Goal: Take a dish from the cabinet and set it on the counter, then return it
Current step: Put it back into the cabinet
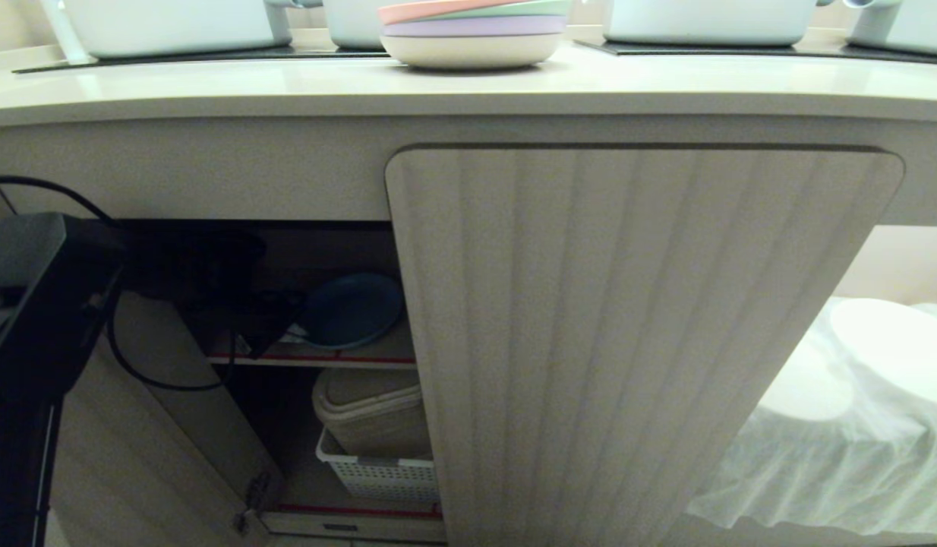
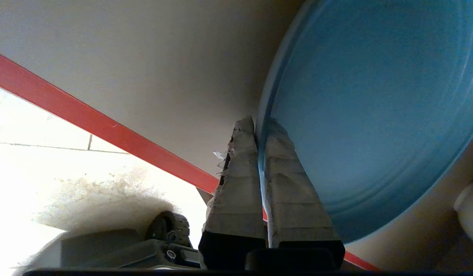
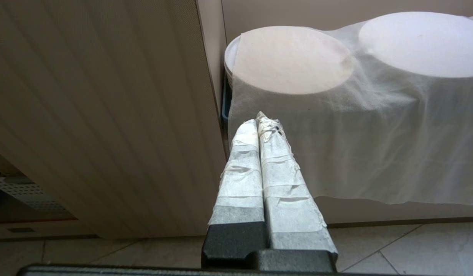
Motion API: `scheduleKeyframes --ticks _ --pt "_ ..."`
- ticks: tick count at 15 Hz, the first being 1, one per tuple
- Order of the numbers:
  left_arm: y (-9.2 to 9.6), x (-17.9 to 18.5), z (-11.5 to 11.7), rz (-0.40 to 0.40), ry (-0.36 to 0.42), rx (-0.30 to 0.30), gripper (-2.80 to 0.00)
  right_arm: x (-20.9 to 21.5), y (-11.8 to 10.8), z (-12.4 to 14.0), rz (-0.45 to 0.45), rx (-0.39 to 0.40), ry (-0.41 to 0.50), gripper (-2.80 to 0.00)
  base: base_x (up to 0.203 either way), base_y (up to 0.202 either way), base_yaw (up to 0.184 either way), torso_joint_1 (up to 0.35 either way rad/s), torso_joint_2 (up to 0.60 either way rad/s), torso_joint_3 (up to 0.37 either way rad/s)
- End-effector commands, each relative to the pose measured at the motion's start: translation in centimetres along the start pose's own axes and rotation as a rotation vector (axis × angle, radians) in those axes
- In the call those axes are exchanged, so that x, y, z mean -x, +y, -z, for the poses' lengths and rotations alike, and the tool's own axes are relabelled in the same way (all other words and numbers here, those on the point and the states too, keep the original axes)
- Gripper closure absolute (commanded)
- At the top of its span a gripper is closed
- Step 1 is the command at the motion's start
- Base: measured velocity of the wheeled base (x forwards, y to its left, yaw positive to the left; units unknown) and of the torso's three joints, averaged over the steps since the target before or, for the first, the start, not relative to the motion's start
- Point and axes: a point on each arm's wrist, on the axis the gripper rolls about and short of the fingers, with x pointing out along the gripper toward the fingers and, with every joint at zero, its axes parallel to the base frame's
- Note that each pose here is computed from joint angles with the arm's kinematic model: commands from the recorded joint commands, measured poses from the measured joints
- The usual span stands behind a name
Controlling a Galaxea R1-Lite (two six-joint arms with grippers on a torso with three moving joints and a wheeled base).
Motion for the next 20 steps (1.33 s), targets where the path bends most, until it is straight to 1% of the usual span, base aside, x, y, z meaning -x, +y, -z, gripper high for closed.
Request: scheduleKeyframes --ticks 1,20 --pt "0.08 -0.15 0.01 -0.003 0.004 0.007 0.0 0.0 0.0 0.0 0.001 -0.001 0.0 0.0 0.0 0.0 0.0 0.0 0.0 0.0" --pt "0.11 0.05 0.11 -0.006 0.006 0.01 0.0 0.0 0.0 0.0 -0.001 -0.001 0.0 0.0 0.0 0.0 0.0 0.0 0.0 0.0"
